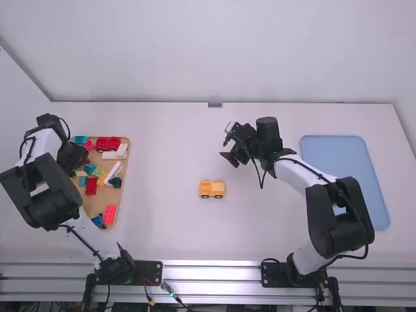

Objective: Assemble lego blocks to make yellow taxi

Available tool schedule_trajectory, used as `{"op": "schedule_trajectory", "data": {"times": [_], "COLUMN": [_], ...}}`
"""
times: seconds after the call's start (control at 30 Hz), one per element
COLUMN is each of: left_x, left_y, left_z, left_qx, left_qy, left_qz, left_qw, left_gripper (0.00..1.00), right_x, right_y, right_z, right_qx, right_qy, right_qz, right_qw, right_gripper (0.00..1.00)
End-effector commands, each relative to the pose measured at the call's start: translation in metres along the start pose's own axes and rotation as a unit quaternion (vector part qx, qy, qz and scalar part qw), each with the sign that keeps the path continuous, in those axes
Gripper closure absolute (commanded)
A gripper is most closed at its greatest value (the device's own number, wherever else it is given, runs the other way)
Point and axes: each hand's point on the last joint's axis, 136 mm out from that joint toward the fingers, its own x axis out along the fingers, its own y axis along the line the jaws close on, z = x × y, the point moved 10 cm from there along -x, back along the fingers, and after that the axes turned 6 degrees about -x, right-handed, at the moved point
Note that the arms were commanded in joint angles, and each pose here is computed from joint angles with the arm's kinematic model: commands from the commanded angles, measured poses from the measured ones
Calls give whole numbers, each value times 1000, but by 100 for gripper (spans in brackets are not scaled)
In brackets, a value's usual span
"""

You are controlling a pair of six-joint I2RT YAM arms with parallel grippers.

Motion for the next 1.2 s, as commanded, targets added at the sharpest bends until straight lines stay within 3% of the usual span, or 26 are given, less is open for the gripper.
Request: {"op": "schedule_trajectory", "data": {"times": [0.0,0.3,0.7,0.87,1.17], "left_x": [9,22,33,33,36], "left_y": [2,3,5,5,11], "left_z": [-5,-8,-11,-12,-4], "left_qx": [-11,-16,-37,-47,-52], "left_qy": [3,-4,-19,-14,2], "left_qz": [10,1,-4,-8,10], "left_qw": [1000,1000,999,999,999], "left_gripper": [49,55,51,43,46], "right_x": [-6,-8,-10,-10,-10], "right_y": [-6,-7,-9,-10,-9], "right_z": [5,1,-1,-2,-1], "right_qx": [1,9,16,25,25], "right_qy": [-7,1,4,4,4], "right_qz": [-10,-9,-12,-14,-13], "right_qw": [1000,1000,1000,1000,1000], "right_gripper": [1,1,1,1,1]}}
